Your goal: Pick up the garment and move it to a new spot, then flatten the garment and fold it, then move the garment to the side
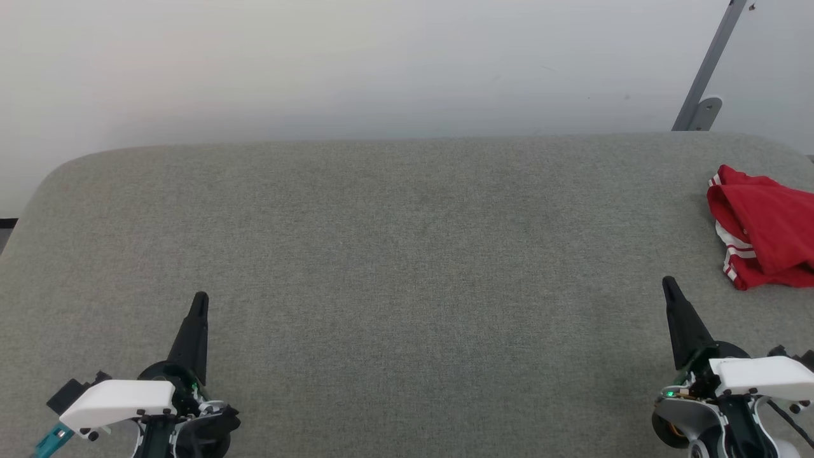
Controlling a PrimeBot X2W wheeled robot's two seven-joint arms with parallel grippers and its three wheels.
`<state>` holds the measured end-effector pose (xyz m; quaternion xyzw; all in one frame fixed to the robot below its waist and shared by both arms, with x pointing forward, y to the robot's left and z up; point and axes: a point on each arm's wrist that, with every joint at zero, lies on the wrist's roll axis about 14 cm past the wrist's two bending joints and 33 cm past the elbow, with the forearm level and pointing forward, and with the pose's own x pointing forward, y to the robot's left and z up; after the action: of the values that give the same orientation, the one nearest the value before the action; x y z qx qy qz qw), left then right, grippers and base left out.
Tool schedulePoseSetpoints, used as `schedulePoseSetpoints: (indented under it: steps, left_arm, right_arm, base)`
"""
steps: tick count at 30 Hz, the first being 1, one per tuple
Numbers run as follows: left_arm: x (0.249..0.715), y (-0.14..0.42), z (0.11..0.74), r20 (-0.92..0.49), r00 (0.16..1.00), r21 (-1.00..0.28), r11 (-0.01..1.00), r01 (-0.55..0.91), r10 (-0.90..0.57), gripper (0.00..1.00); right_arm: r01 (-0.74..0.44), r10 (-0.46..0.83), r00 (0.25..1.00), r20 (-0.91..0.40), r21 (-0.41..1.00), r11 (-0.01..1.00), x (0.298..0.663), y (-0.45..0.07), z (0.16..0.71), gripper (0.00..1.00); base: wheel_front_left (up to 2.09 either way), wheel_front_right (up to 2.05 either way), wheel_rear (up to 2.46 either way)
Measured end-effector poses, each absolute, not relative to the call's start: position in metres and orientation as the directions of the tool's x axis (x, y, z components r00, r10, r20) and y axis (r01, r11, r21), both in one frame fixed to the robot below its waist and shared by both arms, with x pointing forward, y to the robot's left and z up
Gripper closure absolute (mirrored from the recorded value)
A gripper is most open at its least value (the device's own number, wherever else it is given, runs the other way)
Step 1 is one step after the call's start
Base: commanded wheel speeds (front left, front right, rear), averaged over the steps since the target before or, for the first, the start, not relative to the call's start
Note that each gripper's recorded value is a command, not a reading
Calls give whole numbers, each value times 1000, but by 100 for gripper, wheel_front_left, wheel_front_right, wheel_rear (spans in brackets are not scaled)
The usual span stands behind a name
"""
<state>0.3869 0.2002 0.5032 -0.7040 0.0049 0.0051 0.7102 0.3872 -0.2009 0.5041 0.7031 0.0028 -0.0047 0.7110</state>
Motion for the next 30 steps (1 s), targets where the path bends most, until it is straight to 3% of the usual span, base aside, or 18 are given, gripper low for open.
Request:
schedulePoseSetpoints:
  steps: [30]
  left_arm:
    - [388, 200, 504, -12, 1000, -1000, -3, -12, 0, 100]
  right_arm:
    - [5, 0, 1000, -5, 1000, -1, 388, -200, 506, 100]
  base:
    - [0, 0, 0]
